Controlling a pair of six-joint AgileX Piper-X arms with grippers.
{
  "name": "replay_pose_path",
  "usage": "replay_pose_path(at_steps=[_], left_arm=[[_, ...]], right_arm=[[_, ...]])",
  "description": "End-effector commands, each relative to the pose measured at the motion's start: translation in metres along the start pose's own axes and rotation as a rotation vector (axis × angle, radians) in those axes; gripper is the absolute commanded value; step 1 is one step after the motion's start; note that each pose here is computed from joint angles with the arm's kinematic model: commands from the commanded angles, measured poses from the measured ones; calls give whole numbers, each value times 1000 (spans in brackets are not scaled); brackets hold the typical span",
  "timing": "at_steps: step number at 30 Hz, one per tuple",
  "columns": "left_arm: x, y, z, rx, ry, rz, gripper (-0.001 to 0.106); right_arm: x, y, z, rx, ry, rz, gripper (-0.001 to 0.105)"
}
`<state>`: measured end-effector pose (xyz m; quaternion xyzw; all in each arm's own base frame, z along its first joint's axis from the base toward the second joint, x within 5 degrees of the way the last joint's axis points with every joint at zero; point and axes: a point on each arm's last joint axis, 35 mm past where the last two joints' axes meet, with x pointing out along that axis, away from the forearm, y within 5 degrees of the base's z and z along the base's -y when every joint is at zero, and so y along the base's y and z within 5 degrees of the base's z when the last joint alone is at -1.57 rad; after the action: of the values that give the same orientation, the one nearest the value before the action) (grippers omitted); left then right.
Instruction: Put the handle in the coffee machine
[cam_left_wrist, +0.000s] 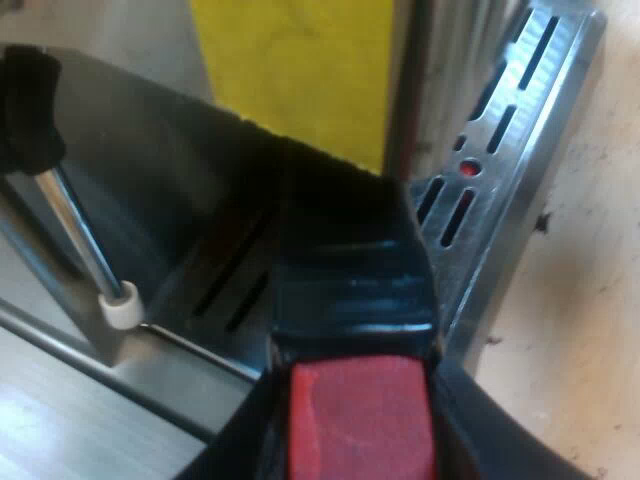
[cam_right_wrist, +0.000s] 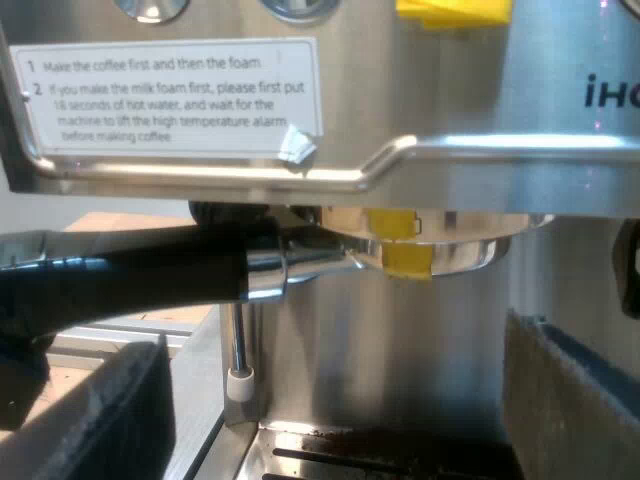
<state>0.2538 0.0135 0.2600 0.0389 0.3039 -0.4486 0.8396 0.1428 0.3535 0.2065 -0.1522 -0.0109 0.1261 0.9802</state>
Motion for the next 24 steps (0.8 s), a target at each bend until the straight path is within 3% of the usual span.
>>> replay_pose_path(at_steps=[1,12,15,21,24], left_arm=[[-11,-10,21,65,-163,-112,0],[-11,-11,20,48,-154,-118,0],[-11,-11,19,48,-152,-116,0],[-11,-10,19,44,-140,-105,0],[-11,-10,19,44,-140,-105,0]], right_arm=[[1,-2,2,0,-8,-1,70],[2,-2,2,6,-13,10,70],[8,-5,-4,-20,18,6,70],[30,-21,-16,45,80,-48,70],[43,-27,-22,43,84,-1,68]])
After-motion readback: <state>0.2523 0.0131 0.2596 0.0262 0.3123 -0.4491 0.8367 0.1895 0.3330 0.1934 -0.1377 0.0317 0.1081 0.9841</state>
